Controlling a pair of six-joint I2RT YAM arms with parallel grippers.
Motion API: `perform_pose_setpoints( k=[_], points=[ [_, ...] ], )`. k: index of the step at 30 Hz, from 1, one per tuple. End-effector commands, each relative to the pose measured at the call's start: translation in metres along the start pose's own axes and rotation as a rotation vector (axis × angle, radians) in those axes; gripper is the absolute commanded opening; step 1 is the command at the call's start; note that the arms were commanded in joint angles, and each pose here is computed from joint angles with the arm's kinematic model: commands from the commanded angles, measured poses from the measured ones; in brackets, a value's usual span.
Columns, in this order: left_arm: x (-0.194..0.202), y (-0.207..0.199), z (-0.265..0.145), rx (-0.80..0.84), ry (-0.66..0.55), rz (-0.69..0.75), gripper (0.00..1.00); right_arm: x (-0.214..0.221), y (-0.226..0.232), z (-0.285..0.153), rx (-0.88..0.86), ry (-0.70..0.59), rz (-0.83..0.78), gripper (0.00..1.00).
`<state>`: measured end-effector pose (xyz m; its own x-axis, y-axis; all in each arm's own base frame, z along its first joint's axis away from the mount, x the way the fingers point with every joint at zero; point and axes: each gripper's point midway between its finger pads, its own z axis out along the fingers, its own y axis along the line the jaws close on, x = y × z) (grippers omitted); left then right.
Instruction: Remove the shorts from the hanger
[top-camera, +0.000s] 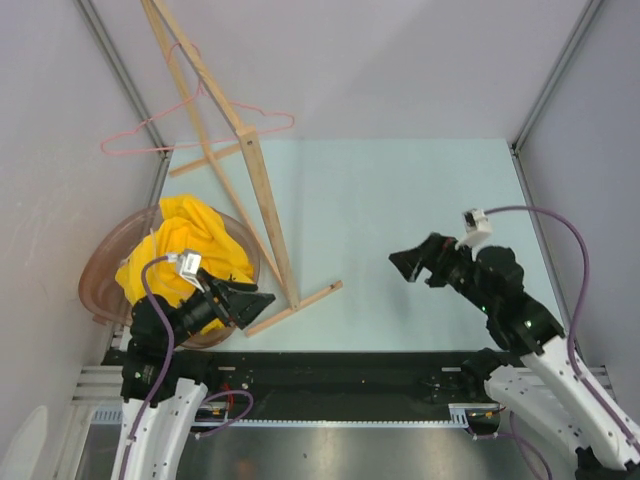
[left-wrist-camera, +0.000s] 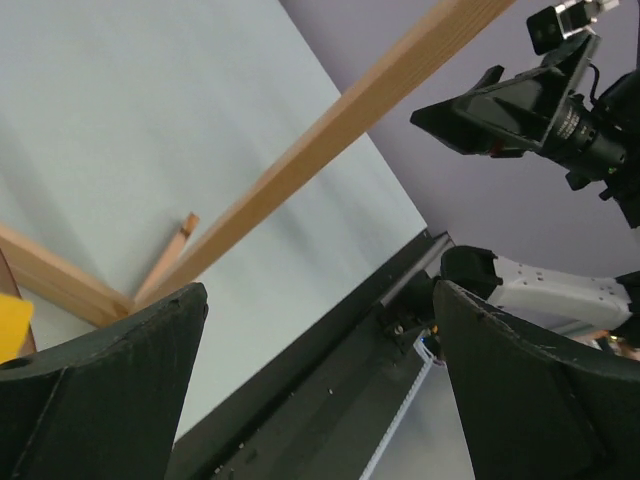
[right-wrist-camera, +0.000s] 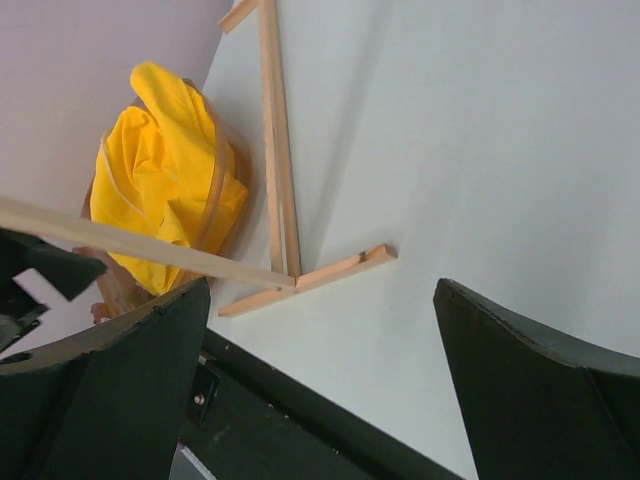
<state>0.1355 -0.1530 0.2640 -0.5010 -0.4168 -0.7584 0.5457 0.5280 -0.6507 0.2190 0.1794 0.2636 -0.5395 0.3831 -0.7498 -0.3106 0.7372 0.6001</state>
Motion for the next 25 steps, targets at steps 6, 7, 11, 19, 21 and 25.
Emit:
perform_pose_setpoints(
  k=[6, 7, 11, 19, 21, 25],
  points=[
    [0.043, -0.010, -0.006, 0.199, 0.019, -0.138, 1.00, 0.057, -0.043, -0.039, -0.052, -0.112, 0.166, 1.00],
    [0.045, -0.011, -0.006, 0.220, 0.020, -0.146, 1.00, 0.052, -0.036, -0.050, -0.119, -0.170, 0.187, 1.00],
    [0.051, -0.004, 0.001, 0.265, 0.014, -0.217, 1.00, 0.083, -0.042, -0.025, -0.158, -0.090, 0.218, 1.00],
    [0.043, 0.004, 0.011, 0.324, -0.072, -0.292, 1.00, 0.119, -0.045, 0.003, -0.354, -0.110, 0.370, 1.00],
    [0.038, -0.002, 0.010, 0.396, -0.111, -0.326, 1.00, 0.111, -0.033, -0.001, -0.417, -0.136, 0.361, 1.00],
    [0.011, -0.031, -0.017, 0.639, -0.234, -0.496, 1.00, 0.073, 0.012, -0.036, -0.681, -0.234, 0.441, 1.00]
  ],
)
